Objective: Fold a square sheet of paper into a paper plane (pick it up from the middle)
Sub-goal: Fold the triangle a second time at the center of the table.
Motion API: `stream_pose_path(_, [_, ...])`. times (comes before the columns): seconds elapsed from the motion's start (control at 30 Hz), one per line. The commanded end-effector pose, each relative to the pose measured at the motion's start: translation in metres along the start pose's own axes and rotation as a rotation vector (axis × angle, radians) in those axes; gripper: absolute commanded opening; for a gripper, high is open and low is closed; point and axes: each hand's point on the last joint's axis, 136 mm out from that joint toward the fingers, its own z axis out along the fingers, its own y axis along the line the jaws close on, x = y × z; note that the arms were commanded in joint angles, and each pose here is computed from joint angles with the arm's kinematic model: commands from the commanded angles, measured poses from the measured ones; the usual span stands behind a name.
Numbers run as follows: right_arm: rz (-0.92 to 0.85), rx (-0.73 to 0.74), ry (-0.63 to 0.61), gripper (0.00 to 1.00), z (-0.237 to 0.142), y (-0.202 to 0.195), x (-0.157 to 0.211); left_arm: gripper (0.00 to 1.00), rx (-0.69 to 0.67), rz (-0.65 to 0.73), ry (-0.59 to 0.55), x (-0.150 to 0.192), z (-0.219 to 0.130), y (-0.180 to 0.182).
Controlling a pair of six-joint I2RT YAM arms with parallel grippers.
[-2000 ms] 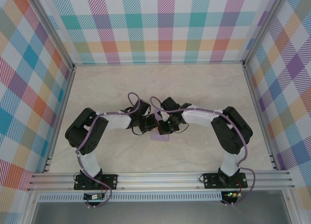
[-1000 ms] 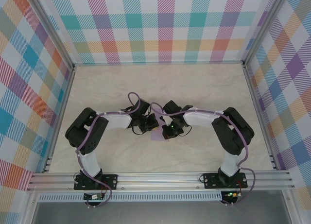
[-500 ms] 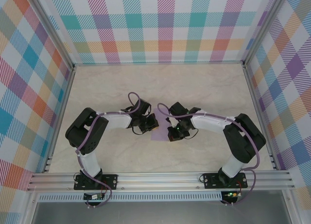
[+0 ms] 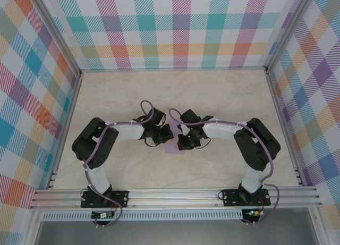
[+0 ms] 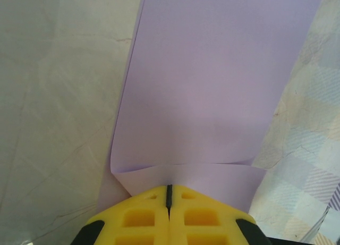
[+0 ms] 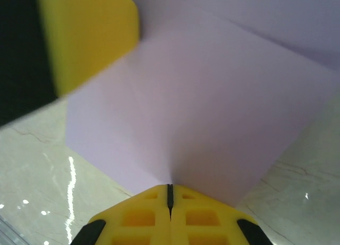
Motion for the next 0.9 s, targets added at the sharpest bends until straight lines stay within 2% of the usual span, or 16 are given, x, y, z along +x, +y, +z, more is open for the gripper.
stream_pose_path(0.0, [0.025,0.018,0.048,0.00,0.001,-0.012,0.019,0.00,-0.127,-0.010,0.009,0.004,0.007,0.030])
stream_pose_path(0.17, [0.045,0.052,0.064,0.00,0.005,-0.024,0.029,0.00,-0.003,0.052,-0.021,-0.004,-0.005,-0.005])
stream_pose_path(0.33, [0.072,0.053,0.062,0.00,0.009,-0.026,0.027,0.02,0.123,0.110,-0.028,0.008,-0.015,-0.034])
stream_pose_path(0.6, [0.083,0.058,0.074,0.00,0.012,-0.028,0.029,0.02,0.104,0.158,0.040,0.037,0.008,-0.030])
stream_pose_path(0.87, [0.081,0.081,0.095,0.00,0.015,-0.035,0.036,0.03,0.003,0.196,0.007,0.023,0.019,-0.004])
